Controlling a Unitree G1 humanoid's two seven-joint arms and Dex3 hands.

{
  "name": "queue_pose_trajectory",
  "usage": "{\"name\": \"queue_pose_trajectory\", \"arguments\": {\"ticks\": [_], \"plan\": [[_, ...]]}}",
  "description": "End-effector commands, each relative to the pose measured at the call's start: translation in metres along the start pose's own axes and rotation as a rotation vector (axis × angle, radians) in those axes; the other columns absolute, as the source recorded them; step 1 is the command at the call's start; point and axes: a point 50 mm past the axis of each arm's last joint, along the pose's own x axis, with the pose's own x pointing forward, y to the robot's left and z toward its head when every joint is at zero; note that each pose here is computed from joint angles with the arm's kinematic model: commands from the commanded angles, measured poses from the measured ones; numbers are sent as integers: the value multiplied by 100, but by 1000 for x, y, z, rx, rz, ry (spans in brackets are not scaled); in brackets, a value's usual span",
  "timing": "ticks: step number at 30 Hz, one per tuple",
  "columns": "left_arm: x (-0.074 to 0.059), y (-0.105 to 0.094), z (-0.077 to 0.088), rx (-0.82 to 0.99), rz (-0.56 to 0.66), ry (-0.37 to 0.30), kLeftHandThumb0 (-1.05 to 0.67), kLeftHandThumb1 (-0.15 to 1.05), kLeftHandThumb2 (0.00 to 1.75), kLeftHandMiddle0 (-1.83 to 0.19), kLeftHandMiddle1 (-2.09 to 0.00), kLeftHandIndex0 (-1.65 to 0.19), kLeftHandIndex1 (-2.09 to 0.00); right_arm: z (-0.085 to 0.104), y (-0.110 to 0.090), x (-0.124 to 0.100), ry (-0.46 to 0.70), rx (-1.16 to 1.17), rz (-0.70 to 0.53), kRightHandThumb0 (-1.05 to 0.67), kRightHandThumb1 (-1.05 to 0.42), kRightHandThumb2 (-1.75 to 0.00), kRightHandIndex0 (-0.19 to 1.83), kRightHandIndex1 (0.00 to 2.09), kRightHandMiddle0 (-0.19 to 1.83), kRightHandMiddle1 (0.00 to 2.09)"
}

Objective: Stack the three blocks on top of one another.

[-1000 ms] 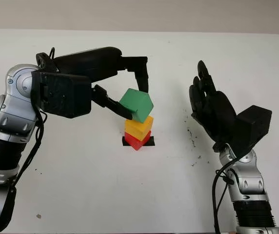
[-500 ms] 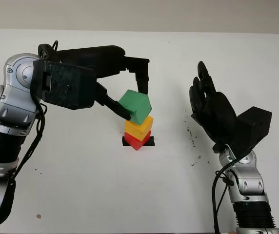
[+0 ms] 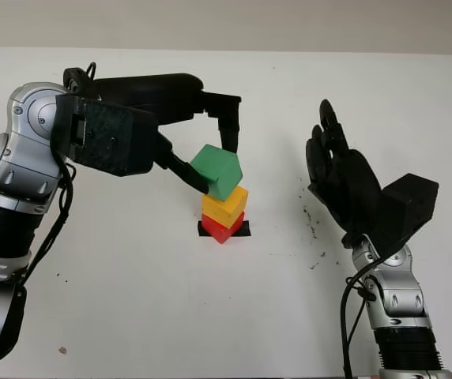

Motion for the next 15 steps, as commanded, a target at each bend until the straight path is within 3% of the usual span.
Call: {"name": "queue_pose_trajectory", "arguments": {"ticks": [1, 15], "plan": [[0, 7, 5, 27, 5, -11, -52, 105, 14, -10, -5, -24, -156, 1, 2, -2, -13, -1, -3, -78, -105, -57, -19, 0, -17, 5], [7, 1, 4, -12, -22, -28, -53, 105, 14, -8, -5, -22, -156, 0, 2, -5, -4, -4, -6, -76, -105, -58, -19, 2, -17, 5]]}}
